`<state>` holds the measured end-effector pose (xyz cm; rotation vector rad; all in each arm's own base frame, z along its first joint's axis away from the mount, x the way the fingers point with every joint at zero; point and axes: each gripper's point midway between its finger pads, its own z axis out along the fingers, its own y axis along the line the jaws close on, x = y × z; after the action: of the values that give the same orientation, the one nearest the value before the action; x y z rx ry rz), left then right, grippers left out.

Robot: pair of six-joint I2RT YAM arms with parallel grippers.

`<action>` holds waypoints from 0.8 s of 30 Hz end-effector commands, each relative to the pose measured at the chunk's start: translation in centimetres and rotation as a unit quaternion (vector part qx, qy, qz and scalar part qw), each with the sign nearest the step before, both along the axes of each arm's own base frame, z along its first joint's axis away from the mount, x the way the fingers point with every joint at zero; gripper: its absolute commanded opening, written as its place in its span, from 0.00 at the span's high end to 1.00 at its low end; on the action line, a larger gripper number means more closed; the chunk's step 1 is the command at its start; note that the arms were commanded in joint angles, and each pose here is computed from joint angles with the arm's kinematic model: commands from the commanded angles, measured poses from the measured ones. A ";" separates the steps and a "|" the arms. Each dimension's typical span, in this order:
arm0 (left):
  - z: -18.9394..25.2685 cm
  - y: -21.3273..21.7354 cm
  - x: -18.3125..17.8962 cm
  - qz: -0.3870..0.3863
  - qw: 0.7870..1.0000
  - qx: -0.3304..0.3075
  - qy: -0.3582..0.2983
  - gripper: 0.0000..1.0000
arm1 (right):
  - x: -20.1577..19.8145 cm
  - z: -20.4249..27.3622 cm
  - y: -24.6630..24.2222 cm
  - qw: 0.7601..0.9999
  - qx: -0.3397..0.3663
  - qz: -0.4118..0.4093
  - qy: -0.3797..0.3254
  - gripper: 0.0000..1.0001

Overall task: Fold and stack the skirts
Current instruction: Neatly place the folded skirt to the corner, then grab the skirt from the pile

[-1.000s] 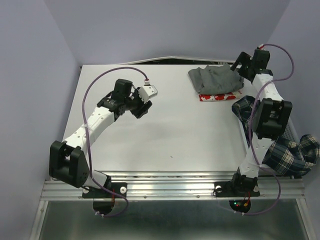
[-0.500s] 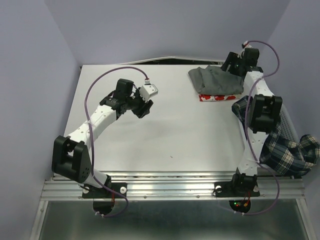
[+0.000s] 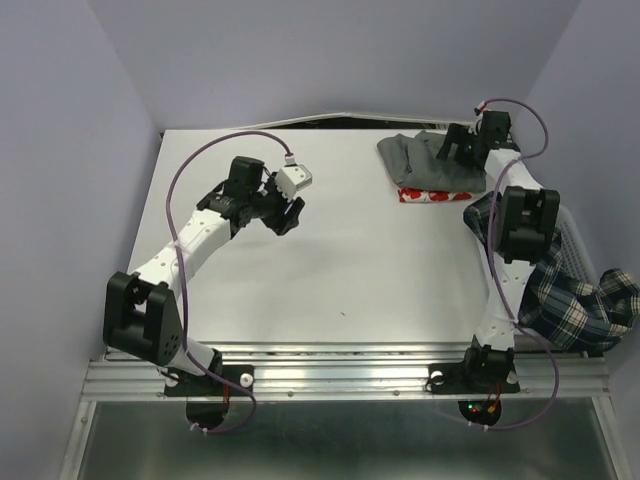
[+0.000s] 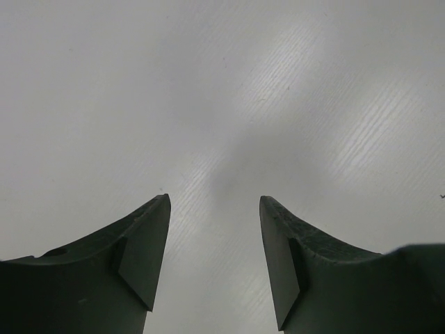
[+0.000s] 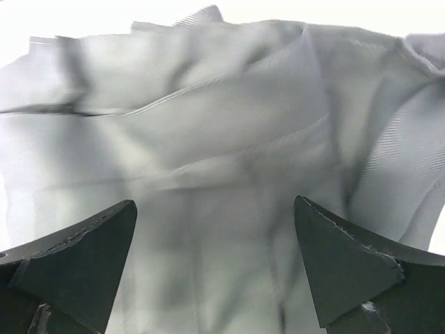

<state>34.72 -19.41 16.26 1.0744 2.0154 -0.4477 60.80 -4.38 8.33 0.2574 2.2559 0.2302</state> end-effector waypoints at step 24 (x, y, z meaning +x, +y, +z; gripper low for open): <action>6.5 -1.0 -1.5 0.001 0.995 -0.091 -0.045 0.30 | -33.1 16.9 -10.7 0.933 -0.297 0.080 0.187 0.00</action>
<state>33.93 -19.81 20.43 0.9810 1.9361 -0.5091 34.44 -12.52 27.83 -0.1485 2.3933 -0.2934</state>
